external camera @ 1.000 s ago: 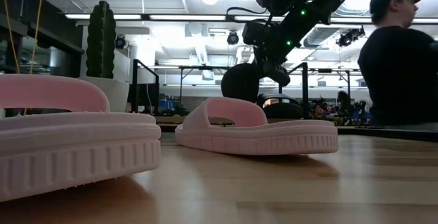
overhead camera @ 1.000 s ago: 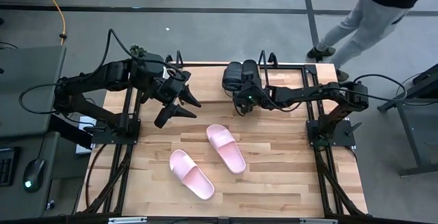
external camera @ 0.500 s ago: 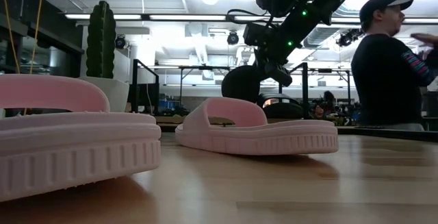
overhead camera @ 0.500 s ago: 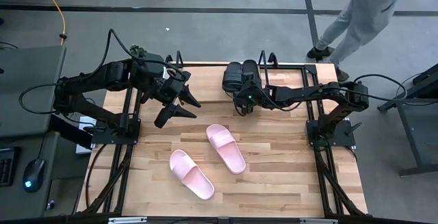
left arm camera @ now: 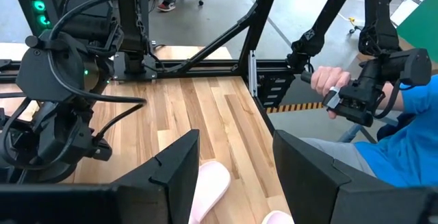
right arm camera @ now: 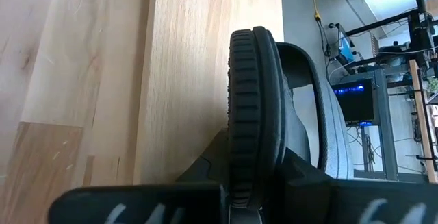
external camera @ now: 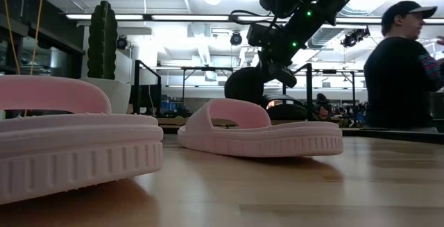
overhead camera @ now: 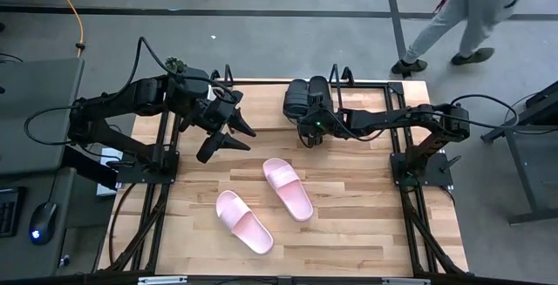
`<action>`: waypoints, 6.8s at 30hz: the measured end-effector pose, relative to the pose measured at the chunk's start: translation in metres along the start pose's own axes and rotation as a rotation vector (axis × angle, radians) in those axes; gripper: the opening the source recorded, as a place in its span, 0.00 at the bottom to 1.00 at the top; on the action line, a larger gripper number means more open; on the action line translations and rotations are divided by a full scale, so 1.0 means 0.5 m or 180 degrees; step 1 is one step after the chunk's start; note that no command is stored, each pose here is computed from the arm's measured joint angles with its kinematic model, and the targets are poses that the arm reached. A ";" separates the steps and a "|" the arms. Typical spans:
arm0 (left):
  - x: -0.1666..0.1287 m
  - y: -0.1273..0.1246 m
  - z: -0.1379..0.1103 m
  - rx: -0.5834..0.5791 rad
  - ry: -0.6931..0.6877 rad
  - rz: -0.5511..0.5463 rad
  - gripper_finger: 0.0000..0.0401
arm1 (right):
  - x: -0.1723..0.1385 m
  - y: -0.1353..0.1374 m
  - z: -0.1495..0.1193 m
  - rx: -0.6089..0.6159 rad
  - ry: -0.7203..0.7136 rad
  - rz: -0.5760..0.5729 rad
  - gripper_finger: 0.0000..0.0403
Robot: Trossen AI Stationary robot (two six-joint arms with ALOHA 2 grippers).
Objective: Pick and place slides into the shelf
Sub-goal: Put the black slides on the shelf, then put the top pink slides on the shelf
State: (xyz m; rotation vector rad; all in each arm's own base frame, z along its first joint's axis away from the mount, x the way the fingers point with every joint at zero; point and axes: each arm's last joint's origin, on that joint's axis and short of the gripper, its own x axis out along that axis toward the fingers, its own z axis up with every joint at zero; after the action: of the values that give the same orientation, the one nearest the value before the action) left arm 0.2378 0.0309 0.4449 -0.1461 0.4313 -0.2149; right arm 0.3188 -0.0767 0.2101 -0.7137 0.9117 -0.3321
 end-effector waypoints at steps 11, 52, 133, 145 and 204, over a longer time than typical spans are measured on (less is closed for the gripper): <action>0.000 0.000 0.000 0.0002 0.0000 0.0000 0.44 | 0.005 -0.005 -0.011 0.0112 0.0023 0.0139 0.10; 0.000 0.000 0.000 0.0039 0.0000 0.0001 0.44 | 0.007 -0.001 -0.017 0.0311 0.0002 0.0346 0.44; 0.003 0.001 -0.002 0.0034 0.0028 0.0002 0.44 | -0.104 0.029 0.008 0.1028 -0.0268 0.1277 0.66; 0.003 0.001 -0.001 0.0034 0.0025 0.0004 0.44 | -0.104 0.027 0.010 0.1098 -0.0300 0.1259 0.66; 0.208 -0.190 -0.057 0.0671 0.0545 -0.0647 0.44 | -0.270 0.136 0.135 0.0311 -0.0752 0.0938 0.66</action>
State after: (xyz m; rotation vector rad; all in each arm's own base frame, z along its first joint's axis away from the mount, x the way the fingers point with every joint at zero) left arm 0.3010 -0.0884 0.3959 0.0366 0.5614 -0.4733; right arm 0.2926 0.0749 0.2720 -0.5072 0.7570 -0.0289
